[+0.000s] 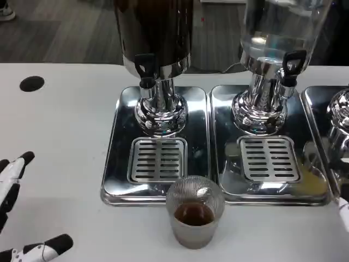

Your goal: Grasp the cup under the faucet to collect the drink, then remove the cup.

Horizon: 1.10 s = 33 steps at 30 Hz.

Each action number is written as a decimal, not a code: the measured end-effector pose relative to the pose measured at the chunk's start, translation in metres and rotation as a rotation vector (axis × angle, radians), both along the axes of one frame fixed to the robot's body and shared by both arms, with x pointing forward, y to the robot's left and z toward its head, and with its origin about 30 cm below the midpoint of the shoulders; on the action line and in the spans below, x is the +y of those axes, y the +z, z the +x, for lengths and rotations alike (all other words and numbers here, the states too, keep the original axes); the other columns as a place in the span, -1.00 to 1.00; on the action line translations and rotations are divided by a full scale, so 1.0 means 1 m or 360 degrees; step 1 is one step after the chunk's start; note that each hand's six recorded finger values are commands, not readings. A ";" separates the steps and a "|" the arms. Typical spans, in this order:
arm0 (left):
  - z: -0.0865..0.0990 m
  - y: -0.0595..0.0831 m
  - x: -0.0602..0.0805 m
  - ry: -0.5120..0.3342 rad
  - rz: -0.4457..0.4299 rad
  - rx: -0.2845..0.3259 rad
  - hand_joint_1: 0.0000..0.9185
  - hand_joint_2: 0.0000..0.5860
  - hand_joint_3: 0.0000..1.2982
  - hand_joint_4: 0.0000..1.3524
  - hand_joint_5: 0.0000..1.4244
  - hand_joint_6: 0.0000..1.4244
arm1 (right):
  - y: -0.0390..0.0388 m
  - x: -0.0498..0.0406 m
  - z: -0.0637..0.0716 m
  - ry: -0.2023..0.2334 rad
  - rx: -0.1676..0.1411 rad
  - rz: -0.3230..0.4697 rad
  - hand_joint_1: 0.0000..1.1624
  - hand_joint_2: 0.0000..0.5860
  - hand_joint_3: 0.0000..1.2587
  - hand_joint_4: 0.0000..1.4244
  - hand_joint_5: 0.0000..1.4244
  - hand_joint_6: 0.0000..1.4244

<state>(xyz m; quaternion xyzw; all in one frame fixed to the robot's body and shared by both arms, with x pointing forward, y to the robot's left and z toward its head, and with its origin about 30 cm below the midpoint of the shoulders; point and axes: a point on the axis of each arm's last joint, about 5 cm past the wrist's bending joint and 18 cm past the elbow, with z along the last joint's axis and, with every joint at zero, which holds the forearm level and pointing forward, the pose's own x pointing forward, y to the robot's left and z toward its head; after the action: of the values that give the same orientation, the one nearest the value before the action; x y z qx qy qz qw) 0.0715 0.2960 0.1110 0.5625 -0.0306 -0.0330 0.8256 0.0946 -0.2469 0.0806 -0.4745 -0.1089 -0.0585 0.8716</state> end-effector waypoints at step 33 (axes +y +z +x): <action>-0.033 -0.022 -0.017 -0.0038 -0.0092 0.0061 -1.00 -0.82 -1.00 -1.00 -1.00 -1.00 | 0.0047 0.0121 -0.005 -0.0085 0.0071 -0.0062 0.28 0.92 -0.39 -0.63 -0.74 -0.90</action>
<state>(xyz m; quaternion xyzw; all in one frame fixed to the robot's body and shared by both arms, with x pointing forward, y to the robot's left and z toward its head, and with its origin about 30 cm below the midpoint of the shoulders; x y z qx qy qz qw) 0.0384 0.2792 0.0893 0.5374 -0.0224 -0.0527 0.8414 0.0897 -0.2348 0.0852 -0.4953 -0.0777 -0.0690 0.8625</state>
